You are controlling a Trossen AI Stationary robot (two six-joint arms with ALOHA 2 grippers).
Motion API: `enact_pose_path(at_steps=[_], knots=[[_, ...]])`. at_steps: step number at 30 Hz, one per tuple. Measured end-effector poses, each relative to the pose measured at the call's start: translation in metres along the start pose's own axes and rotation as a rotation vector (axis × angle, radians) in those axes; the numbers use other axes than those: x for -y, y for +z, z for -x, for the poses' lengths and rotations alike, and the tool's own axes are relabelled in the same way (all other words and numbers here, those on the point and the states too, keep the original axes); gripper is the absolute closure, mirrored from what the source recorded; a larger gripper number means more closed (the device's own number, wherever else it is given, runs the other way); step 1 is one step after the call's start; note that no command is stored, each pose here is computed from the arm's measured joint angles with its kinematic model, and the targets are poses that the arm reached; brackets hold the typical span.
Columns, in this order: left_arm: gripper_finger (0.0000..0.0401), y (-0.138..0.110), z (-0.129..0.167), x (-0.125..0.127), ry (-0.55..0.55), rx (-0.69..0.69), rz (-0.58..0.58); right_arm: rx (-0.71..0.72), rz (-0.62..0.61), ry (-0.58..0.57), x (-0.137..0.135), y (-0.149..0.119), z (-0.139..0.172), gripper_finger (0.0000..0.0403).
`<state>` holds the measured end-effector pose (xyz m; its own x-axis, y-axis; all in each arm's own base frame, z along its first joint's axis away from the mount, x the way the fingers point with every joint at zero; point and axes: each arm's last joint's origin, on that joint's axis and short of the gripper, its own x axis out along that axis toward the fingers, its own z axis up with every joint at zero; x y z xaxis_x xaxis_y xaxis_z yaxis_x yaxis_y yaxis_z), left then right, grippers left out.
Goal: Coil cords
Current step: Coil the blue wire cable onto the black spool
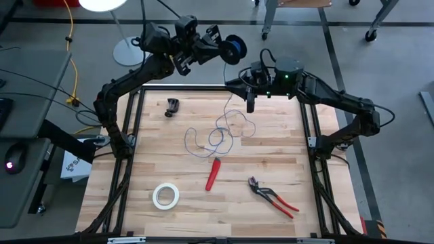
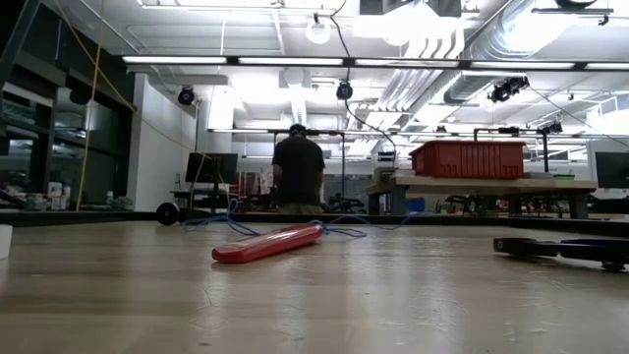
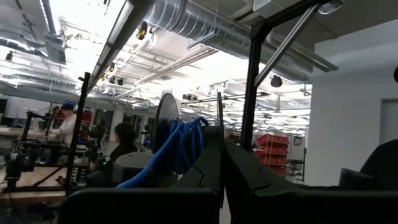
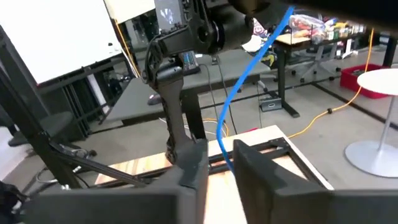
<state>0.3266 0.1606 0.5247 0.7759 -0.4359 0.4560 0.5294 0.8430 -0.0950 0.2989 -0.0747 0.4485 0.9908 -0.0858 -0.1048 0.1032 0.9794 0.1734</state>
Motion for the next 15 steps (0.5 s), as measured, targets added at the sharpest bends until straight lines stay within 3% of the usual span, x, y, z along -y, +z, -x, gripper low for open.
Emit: enact_pose_path(at_steps=[3,10,15], knots=[[0.0401,0.002,0.005,-0.004,0.018,-0.004,-0.002,0.000,0.010,0.002,0.000,0.000,0.000,0.0392],[0.0401,0.012,0.023,-0.015,0.058,-0.031,-0.013,-0.033,0.016,0.033,-0.007,-0.003,0.001,0.0402],[0.0401,0.019,0.050,-0.024,0.195,-0.162,0.049,-0.058,0.023,0.052,-0.015,-0.002,0.013,0.0402]])
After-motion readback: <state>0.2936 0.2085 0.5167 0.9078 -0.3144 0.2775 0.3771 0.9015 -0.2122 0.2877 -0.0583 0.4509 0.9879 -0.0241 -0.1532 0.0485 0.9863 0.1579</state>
